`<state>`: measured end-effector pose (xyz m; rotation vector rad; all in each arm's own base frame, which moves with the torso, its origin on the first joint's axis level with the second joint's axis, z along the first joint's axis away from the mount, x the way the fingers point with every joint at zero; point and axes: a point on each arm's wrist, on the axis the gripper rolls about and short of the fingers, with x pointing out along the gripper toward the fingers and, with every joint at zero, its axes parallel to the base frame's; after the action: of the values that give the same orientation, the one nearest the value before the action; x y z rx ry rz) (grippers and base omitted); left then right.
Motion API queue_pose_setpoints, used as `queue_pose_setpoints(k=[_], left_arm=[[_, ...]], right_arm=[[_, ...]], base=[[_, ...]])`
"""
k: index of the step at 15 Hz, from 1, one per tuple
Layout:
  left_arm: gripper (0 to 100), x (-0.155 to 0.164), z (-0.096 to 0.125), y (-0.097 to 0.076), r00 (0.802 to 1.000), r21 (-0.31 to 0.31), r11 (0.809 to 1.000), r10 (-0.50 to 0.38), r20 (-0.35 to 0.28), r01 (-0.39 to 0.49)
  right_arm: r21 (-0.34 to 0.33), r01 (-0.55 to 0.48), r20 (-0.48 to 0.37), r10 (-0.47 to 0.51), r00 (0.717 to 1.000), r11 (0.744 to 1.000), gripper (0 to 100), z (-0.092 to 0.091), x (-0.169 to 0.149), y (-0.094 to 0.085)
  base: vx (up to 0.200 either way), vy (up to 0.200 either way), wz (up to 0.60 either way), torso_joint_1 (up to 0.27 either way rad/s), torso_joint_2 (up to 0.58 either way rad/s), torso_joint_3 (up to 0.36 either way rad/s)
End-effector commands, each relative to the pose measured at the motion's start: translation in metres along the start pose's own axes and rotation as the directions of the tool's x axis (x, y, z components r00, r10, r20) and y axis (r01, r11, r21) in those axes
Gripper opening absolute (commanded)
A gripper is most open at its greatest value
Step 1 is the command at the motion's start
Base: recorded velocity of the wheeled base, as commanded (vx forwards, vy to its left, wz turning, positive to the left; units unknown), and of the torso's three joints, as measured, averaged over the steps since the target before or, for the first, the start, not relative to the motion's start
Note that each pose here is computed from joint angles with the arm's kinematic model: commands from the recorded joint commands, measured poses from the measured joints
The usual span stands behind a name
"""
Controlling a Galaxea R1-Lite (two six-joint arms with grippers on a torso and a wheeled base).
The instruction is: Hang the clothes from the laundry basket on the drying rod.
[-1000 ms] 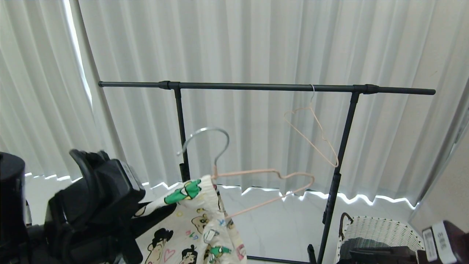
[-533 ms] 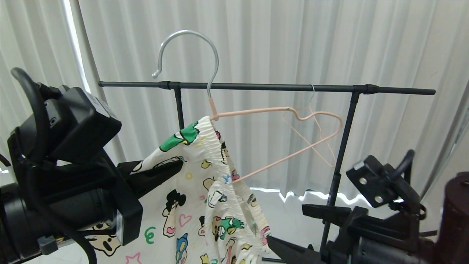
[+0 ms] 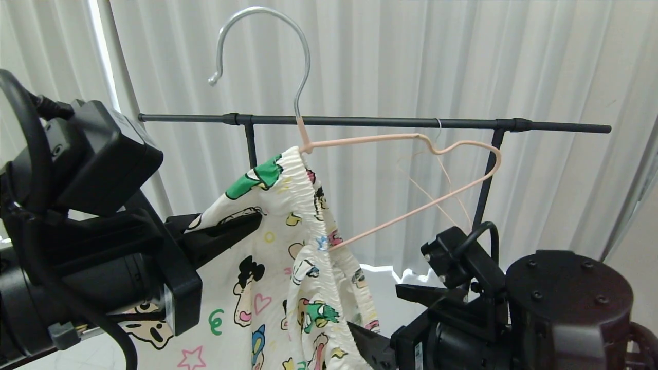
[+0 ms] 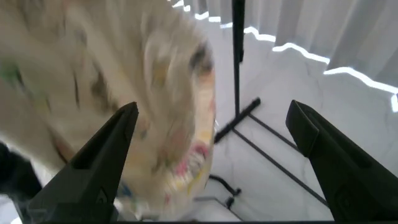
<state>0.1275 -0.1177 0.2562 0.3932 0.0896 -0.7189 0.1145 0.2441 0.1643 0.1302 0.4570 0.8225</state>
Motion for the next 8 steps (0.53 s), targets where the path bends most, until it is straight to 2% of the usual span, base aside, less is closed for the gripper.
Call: queue_pose_setpoints(k=[1,3,5,7,8], left_arm=[[0,0.001,0.0,0.0,1.0,0.0,1.0,0.0,-0.001,0.0],[0,-0.001,0.001,0.001,1.0,-0.001,1.0,0.008,0.004,-0.008],[0,-0.001,0.0,0.001,1.0,0.0,1.0,0.011,0.003,-0.011],[0,0.0,-0.004,0.002,0.999,0.004,1.0,0.031,-0.02,-0.031],[0,0.001,-0.011,0.003,0.996,0.024,0.997,0.072,-0.058,-0.071]], right_arm=[[-0.034,0.04,-0.047,-0.041,0.998,0.999,100,-0.015,0.0,-0.005],[-0.06,0.149,-0.062,-0.153,0.986,0.987,100,-0.023,-0.002,-0.021],[-0.075,0.248,-0.05,-0.252,0.966,0.966,100,-0.021,0.0,-0.039],[-0.086,0.355,-0.023,-0.358,0.933,0.931,100,-0.012,0.001,-0.065],[-0.087,0.401,-0.012,-0.404,0.915,0.912,100,-0.009,0.0,-0.076]], base=[[0.0,0.0,0.0,0.0,0.0,0.0],[0.0,0.0,0.0,0.0,0.0,0.0],[0.0,0.0,0.0,0.0,0.0,0.0],[0.0,0.0,0.0,0.0,0.0,0.0],[0.0,0.0,0.0,0.0,0.0,0.0]])
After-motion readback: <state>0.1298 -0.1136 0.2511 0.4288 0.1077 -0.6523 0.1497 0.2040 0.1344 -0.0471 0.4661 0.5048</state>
